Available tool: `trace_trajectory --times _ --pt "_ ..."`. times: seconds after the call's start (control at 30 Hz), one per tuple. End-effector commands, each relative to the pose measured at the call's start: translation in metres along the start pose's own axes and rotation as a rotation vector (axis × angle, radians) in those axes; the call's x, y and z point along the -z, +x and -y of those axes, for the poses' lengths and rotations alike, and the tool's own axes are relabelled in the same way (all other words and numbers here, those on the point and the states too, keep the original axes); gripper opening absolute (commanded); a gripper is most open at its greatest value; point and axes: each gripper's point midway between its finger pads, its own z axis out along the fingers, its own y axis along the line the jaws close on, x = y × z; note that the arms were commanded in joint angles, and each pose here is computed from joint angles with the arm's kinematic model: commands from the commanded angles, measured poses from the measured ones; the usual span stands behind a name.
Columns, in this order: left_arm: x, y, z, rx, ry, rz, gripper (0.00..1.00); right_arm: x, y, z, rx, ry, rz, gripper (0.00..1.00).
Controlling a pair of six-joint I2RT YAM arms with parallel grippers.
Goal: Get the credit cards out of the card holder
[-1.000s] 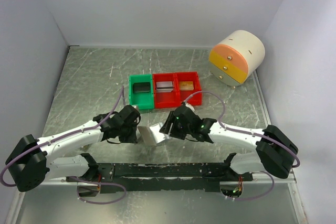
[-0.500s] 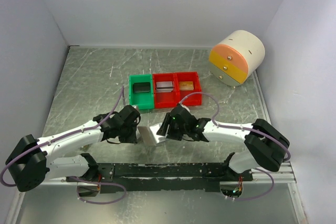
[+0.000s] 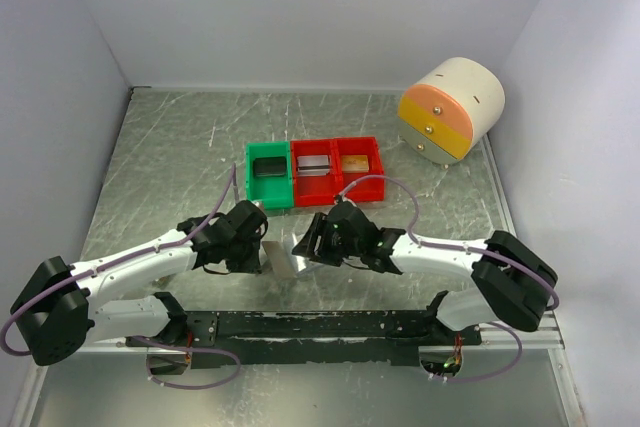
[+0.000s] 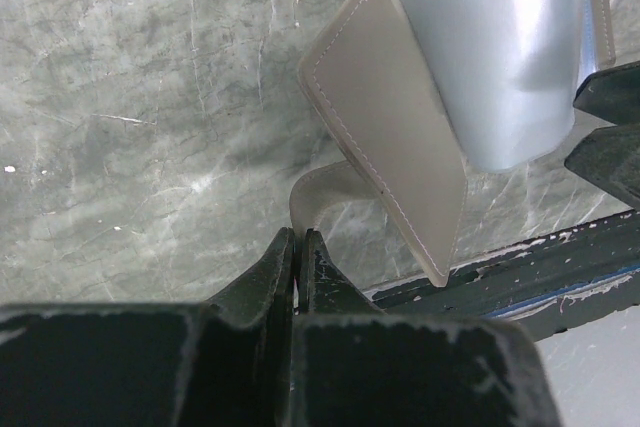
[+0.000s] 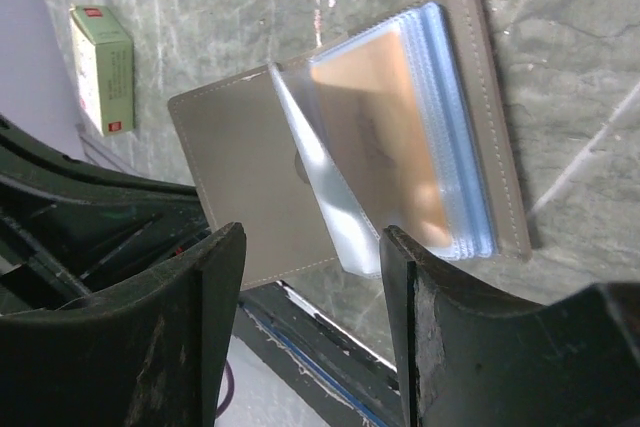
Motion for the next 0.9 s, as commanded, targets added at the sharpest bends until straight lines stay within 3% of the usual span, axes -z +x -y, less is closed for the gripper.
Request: trace_trajectory --times 0.0,0.33,0.73,0.87 --pt "0.003 -0.004 0.000 0.000 -0.001 0.013 0.07 0.001 0.001 -0.019 -0.003 -0.104 -0.001 0.57" --pt "-0.001 0.000 -0.012 0.052 -0.037 0.035 0.07 -0.013 0.016 -0.066 0.019 -0.336 -0.120 0.56" --pt "-0.012 0.008 -0.016 0.127 -0.029 0.017 0.07 -0.038 0.034 -0.064 0.061 -0.302 -0.217 0.57" --pt "-0.011 0.004 -0.015 0.149 -0.030 0.035 0.13 -0.042 0.035 -0.049 0.050 -0.234 -0.210 0.60"
